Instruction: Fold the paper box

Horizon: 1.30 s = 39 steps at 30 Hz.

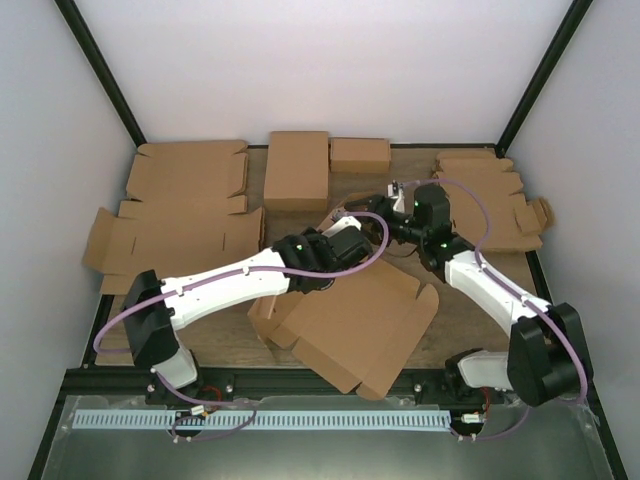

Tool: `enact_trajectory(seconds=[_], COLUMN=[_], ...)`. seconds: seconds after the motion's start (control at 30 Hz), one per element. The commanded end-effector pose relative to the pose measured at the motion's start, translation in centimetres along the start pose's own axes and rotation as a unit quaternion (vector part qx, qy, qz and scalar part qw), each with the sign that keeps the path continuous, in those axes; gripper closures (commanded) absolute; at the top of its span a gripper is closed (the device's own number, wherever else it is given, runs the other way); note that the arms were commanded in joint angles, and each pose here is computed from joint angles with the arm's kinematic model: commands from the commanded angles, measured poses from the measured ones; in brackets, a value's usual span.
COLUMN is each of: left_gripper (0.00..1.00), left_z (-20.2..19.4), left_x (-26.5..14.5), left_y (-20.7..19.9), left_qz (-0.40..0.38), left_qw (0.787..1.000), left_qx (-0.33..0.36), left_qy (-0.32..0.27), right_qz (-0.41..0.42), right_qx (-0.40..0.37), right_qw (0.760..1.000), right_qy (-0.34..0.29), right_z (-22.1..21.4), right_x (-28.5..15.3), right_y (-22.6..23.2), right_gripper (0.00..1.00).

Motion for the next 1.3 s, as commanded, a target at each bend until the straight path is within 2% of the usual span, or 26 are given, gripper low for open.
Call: enact_trajectory(seconds=[0.0,0.23,0.37,0.47,0.6,0.67,0.8,0.9,1.0,1.13,1.2,1.27], left_gripper=[0.96,0.96,0.96,0.96,0.94,0.80,0.40,0.22,0.13,0.03,0.01,0.00], left_z=[-0.4,-0.9,-1.3,-1.3,-1.6,-1.6,-0.7,0.3,0.5,-0.2,-0.8,-1.4], left_x=[0.3,0.5,0.8,0.9,1.0,0.8,-1.1,-2.4,-2.4,-1.5,-0.6,0.1], left_y=[-1.4,-2.0,-2.4,-2.6,-2.9,-3.0,-2.6,-0.5,2.0,4.8,6.0,6.5], left_qz=[-0.021,-0.023,-0.023,-0.020,-0.021,-0.032,-0.128,-0.216,-0.270,-0.299,-0.306,-0.343], left_qw=[1.000,1.000,1.000,1.000,1.000,0.999,0.991,0.970,0.947,0.925,0.915,0.896], left_qx=[-0.002,0.004,0.009,0.011,0.013,0.007,-0.041,-0.105,-0.165,-0.224,-0.246,-0.262], left_qy=[0.006,0.009,0.012,0.013,0.016,0.020,0.022,0.034,0.053,0.076,0.089,0.099], right_qz=[0.021,0.017,0.015,0.016,0.019,0.014,0.000,0.002,0.004,0.004,0.003,0.003], right_qx=[-0.006,0.004,0.006,0.008,0.008,0.006,-0.005,-0.013,-0.019,-0.028,-0.031,-0.032], right_qw=[1.000,1.000,1.000,0.999,0.999,0.999,0.999,0.999,0.999,0.999,0.999,0.999], right_qy=[-0.009,0.003,0.013,0.027,0.037,0.034,0.032,0.040,0.041,0.040,0.041,0.043], right_z=[1.1,1.2,1.1,0.8,0.5,0.4,0.3,0.1,-0.1,-0.3,-0.3,-0.4], right_x=[1.2,2.4,2.9,3.4,3.7,3.6,3.4,3.5,3.4,3.2,3.1,3.1], right_y=[1.4,0.3,-0.1,-0.4,-0.5,-0.6,-0.9,-1.1,-1.3,-1.4,-1.4,-1.4], right_gripper=[0.45,0.67,0.69,0.75,0.91,0.97,0.99,0.99,0.99,0.99,0.99,0.99])
Point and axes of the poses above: each gripper's point midway between its finger pads, its own x axis out along the fingers, its own y axis along the line the jaws close on, z = x × y, the point moved 8 cm from there along -x, back along the fingers, and after that the axes turned 10 degrees about -x, right-handed, at the moved point
